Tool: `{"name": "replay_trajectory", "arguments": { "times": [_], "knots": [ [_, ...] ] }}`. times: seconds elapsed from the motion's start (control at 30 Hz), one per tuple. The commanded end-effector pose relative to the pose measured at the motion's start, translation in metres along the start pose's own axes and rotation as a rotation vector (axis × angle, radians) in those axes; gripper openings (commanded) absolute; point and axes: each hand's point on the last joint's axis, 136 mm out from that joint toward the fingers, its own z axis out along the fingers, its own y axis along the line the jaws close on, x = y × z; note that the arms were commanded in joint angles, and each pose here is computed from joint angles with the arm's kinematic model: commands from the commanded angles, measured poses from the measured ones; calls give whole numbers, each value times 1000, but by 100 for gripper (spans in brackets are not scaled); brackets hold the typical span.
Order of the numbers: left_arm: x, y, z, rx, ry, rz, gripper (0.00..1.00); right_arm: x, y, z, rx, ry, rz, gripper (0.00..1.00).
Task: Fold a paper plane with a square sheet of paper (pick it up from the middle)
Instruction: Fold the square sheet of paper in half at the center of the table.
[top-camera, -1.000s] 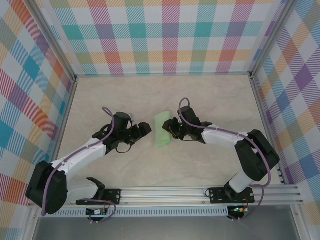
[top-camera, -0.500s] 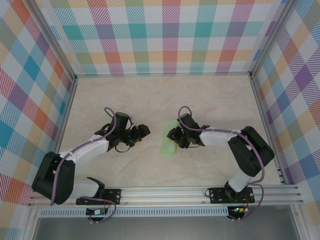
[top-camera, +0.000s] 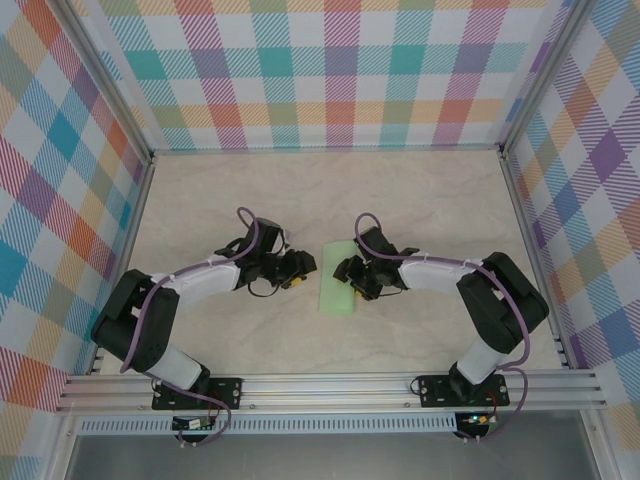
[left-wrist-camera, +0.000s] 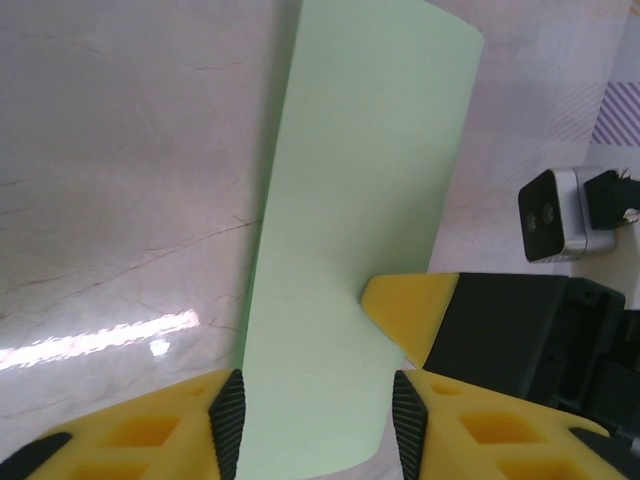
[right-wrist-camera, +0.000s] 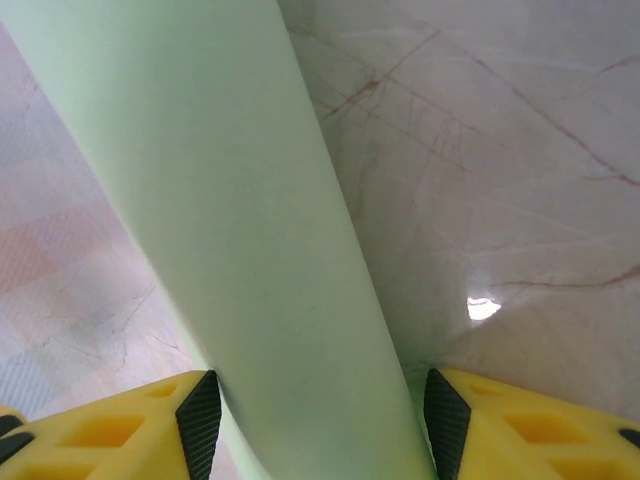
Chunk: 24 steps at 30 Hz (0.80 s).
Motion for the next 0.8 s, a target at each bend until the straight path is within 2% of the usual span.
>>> {"name": "replay_trajectory", "arguments": {
  "times": [0.0,0.5,0.77],
  "knots": [
    [4,-12,9,15,30,24,40,1,-2,0,18,25,0,59],
    [9,-8,35,-12,62,10,37,2,-6,4,12,28,40,60],
    [8,-3,41,-19,53,-17,26,2,-8,4,20,24,54,60]
  ]
}}
